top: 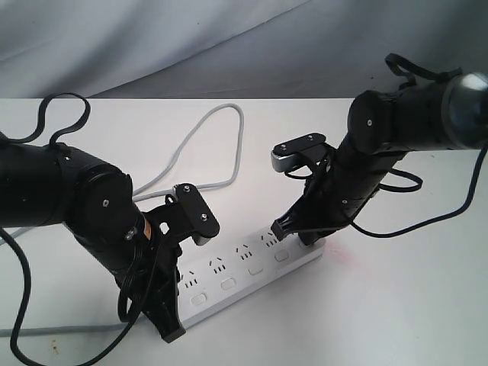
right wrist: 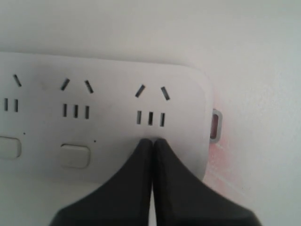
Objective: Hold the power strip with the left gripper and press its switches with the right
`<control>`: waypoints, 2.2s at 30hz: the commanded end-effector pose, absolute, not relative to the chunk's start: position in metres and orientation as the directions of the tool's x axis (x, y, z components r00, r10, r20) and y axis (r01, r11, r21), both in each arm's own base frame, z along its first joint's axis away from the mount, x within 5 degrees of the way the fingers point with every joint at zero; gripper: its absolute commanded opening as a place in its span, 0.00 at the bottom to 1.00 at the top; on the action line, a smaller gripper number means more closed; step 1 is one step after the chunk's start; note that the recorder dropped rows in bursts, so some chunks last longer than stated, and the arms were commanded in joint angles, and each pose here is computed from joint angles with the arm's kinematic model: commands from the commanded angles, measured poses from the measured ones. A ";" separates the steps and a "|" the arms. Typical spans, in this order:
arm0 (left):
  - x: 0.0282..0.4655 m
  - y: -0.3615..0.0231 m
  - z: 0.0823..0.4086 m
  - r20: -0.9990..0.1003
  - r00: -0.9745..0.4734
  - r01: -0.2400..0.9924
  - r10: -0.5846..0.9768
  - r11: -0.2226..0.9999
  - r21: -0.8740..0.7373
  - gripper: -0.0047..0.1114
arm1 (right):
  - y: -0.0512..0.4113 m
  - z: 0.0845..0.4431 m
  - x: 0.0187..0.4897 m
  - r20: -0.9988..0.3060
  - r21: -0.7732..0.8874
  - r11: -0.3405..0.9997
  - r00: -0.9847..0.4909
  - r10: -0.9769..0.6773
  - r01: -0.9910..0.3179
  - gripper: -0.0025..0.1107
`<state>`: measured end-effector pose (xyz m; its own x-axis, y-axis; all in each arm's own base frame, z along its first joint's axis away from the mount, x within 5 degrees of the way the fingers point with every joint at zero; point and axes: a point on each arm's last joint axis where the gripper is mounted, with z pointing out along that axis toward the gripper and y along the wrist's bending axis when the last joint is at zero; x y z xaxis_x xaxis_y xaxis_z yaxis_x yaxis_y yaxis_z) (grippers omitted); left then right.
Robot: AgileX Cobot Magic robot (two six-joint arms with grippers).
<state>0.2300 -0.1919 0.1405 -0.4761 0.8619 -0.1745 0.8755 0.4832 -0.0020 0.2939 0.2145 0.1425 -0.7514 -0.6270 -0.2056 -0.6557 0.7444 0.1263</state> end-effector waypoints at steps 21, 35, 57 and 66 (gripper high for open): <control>0.229 -0.192 0.138 -0.162 -0.477 0.876 0.864 0.483 -0.003 0.04 | 0.211 0.110 0.270 -0.152 -0.011 0.776 -0.766 -0.624 -0.630 0.02; 0.229 -0.192 0.138 -0.162 -0.477 0.876 0.864 0.483 -0.003 0.04 | 0.221 0.170 0.280 -0.291 0.011 0.776 -0.744 -0.601 -0.631 0.02; 0.229 -0.192 0.138 -0.163 -0.478 0.875 0.863 0.484 -0.003 0.04 | 0.242 0.166 0.263 -0.290 0.117 0.712 -0.709 -0.642 -0.693 0.02; 0.229 -0.192 0.138 -0.160 -0.478 0.875 0.864 0.484 0.001 0.04 | 0.244 0.146 0.265 -0.248 0.119 0.715 -0.718 -0.650 -0.689 0.02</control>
